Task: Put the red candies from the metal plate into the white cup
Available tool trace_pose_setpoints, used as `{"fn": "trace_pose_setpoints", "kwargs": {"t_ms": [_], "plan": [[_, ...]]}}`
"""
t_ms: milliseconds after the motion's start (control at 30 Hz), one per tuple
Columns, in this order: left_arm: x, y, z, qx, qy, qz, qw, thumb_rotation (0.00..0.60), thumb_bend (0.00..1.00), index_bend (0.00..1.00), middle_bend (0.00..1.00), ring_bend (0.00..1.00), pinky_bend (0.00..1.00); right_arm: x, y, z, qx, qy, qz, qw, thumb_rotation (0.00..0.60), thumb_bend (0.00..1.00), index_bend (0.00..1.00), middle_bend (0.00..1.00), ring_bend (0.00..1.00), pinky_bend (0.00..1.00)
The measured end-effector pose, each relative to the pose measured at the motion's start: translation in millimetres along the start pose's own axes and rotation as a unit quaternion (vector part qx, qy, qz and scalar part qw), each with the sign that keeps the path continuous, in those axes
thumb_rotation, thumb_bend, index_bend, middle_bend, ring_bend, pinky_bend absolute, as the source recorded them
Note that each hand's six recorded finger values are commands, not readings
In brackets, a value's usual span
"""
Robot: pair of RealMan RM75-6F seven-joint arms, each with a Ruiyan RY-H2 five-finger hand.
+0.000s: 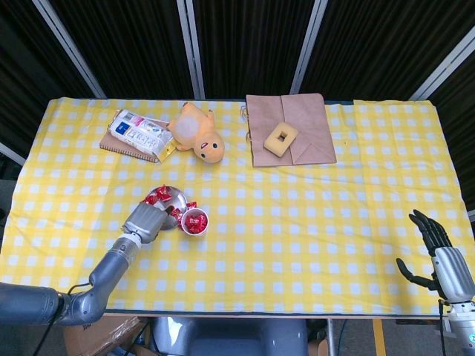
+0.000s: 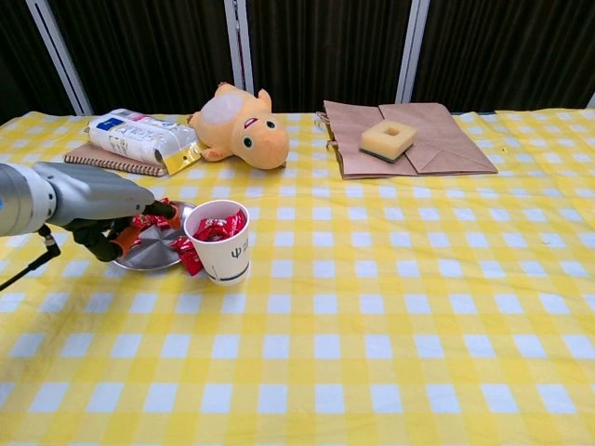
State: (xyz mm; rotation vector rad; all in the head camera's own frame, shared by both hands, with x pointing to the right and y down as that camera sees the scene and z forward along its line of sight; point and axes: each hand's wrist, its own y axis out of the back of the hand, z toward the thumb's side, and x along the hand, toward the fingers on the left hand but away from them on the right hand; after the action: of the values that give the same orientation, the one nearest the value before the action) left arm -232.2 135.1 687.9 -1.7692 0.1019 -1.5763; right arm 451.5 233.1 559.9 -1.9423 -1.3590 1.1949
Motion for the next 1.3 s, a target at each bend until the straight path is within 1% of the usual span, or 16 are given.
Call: {"fn": "trace_pose_setpoints", "kwargs": {"t_ms": [200,433,967,1033,1067,1133,1200,1233,1300], "plan": [[7,1,14,0.0,-0.008,0.001,1.0,0.6,0.86,0.12,0.86,0.91,0.94,0,0,0,-0.001,0.001,0.0,1.0,0.6,0.42,0.0,0.0,0.0,0.0],[8,-4,16,0.005,-0.008,-0.006,0.9999,0.6,0.86,0.14,0.86,0.91,0.94,0,1,0,-0.002,0.002,0.0,1.0,0.6,0.42,0.0,0.0,0.0,0.0],[8,-15,-5,0.006,0.018,-0.02,0.9996,0.6,0.86,0.18,0.86,0.91,0.94,0,0,1,0.0,0.002,0.001,1.0,0.6,0.42,0.0,0.0,0.0,0.0],[8,-15,-8,0.007,0.022,-0.022,0.9995,0.6,0.85,0.18,0.86,0.91,0.94,0,0,1,0.0,0.002,0.001,1.0,0.6,0.42,0.0,0.0,0.0,0.0],[8,-15,-10,0.007,0.023,-0.021,0.9995,0.6,0.8,0.17,0.86,0.91,0.94,0,-1,1,0.0,0.001,0.001,1.0,0.6,0.42,0.0,0.0,0.0,0.0],[8,-12,-12,0.004,0.026,-0.017,0.9995,0.6,0.66,0.15,0.86,0.91,0.94,0,-1,1,0.0,0.001,0.001,1.0,0.6,0.42,0.0,0.0,0.0,0.0],[8,-8,-12,-0.004,0.026,-0.009,0.9996,0.6,0.47,0.13,0.82,0.91,0.94,0,-1,1,0.0,0.001,0.001,1.0,0.6,0.42,0.0,0.0,0.0,0.0],[8,-5,-12,-0.008,0.026,-0.004,0.9996,0.6,0.39,0.12,0.8,0.91,0.94,0,-1,1,0.0,0.001,0.001,1.0,0.6,0.42,0.0,0.0,0.0,0.0],[9,2,-11,-0.015,0.025,0.012,0.9995,0.6,0.29,0.11,0.79,0.91,0.94,0,-1,0,0.0,0.001,0.001,1.0,0.6,0.42,0.0,0.0,0.0,0.0]]}}
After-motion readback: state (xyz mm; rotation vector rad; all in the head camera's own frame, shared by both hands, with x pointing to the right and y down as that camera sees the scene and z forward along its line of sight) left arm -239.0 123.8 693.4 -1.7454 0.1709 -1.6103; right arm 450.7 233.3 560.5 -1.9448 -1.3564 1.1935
